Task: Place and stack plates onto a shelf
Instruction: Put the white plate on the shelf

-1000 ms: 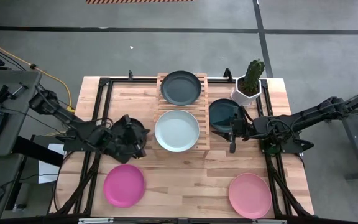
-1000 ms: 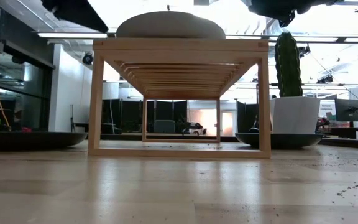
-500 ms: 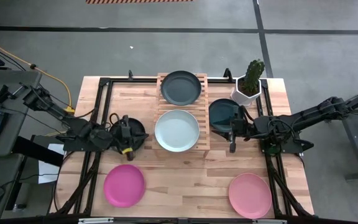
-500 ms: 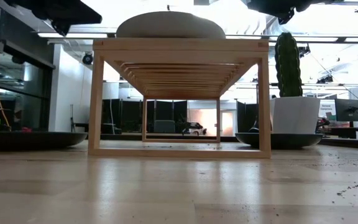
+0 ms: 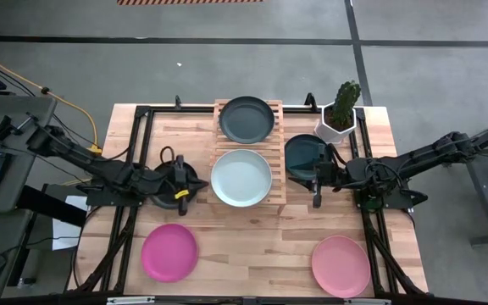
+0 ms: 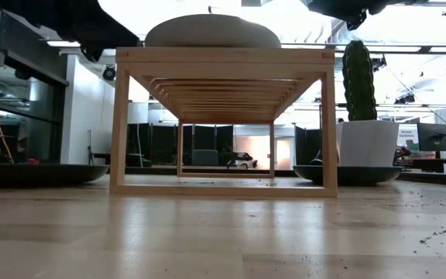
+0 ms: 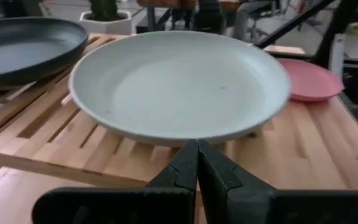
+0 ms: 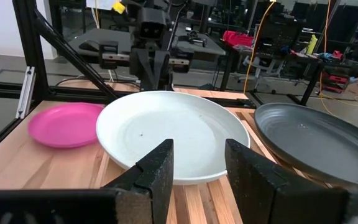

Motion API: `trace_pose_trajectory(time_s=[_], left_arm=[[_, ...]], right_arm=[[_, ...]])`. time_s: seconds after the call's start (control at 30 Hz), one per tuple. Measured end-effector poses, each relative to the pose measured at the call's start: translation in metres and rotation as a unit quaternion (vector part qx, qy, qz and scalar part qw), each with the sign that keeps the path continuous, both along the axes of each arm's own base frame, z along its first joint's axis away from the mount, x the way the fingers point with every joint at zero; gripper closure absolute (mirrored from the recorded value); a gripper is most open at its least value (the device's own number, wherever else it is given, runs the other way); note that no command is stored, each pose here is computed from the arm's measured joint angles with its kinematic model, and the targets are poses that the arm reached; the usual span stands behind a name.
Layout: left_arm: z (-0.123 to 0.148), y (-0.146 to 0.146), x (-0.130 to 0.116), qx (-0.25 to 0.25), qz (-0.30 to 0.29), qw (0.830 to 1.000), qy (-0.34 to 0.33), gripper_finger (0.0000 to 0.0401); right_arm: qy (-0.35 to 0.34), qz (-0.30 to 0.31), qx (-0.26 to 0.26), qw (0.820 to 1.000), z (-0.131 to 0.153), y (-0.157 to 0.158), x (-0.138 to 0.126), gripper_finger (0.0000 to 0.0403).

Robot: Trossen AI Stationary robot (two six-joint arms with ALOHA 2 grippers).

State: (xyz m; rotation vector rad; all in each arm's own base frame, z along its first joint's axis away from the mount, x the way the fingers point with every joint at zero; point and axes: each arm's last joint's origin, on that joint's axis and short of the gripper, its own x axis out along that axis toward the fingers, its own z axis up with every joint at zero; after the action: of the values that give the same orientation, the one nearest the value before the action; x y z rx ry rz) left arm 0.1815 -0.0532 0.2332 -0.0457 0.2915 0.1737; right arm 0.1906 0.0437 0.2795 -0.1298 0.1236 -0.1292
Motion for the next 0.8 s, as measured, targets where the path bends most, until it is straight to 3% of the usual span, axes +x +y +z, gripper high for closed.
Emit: trace_pose_trajectory(time_s=[0.8], left_arm=[[-0.006, 0.014, 0.02, -0.021, 0.027, 0.999, -0.009, 0.0401]], right_arm=[[0.0, 0.0, 0.0, 1.0, 0.0, 0.0, 0.0, 0.0267]])
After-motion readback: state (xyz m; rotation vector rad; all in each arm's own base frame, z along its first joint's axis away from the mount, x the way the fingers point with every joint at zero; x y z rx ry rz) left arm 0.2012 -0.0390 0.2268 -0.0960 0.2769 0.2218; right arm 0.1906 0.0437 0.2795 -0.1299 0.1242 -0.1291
